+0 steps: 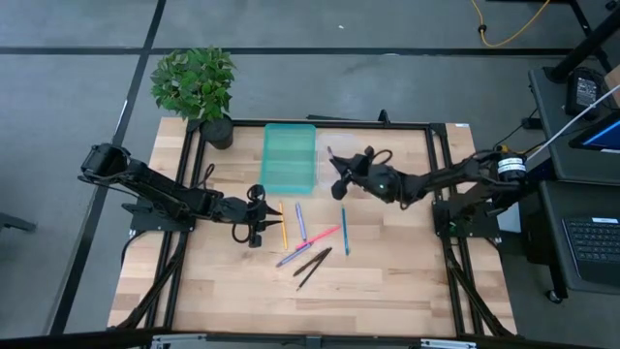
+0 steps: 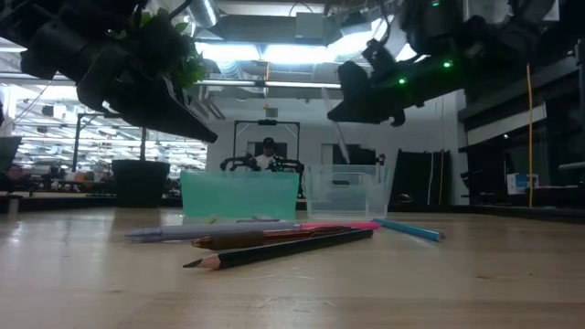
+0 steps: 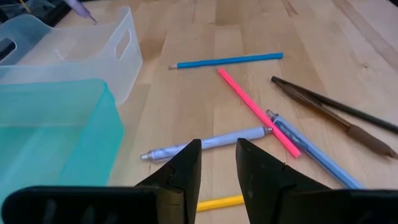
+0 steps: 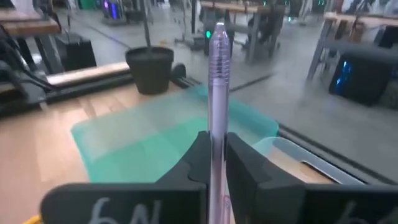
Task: Sort pens & pencils
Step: Put the bottom purple pen into the transparent bin
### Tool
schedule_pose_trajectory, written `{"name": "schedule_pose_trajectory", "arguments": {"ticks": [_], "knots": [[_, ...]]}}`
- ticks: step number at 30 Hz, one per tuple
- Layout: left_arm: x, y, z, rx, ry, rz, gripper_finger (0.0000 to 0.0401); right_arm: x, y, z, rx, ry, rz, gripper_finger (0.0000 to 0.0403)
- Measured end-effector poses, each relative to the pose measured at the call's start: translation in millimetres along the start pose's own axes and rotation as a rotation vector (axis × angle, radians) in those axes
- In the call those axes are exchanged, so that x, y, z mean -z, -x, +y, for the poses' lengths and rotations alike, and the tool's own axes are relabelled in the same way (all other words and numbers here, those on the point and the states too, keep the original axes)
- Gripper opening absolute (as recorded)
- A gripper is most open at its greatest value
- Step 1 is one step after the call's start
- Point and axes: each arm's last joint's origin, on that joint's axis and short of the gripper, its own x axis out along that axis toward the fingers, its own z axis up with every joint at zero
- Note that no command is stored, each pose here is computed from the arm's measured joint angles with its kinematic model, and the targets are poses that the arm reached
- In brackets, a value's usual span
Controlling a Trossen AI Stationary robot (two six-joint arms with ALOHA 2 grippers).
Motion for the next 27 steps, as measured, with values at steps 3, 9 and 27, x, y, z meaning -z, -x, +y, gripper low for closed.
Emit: {"name": "schedule_pose_trajectory", "arguments": {"ticks": [3,9,27], "knots": [[0,0,0,0.0,0.017,0.005,0.0094,-5,-13,-7,-0.005,0.002,0.112,0.0029],[2,0,-1,0.006,0.009,0.022,0.0094,-21,-28,-15,0.049,0.03,0.28,0.0029],[2,0,-2,0.035,0.01,0.024,0.0094,-50,-36,-26,-0.05,0.023,0.551,0.0029]]}}
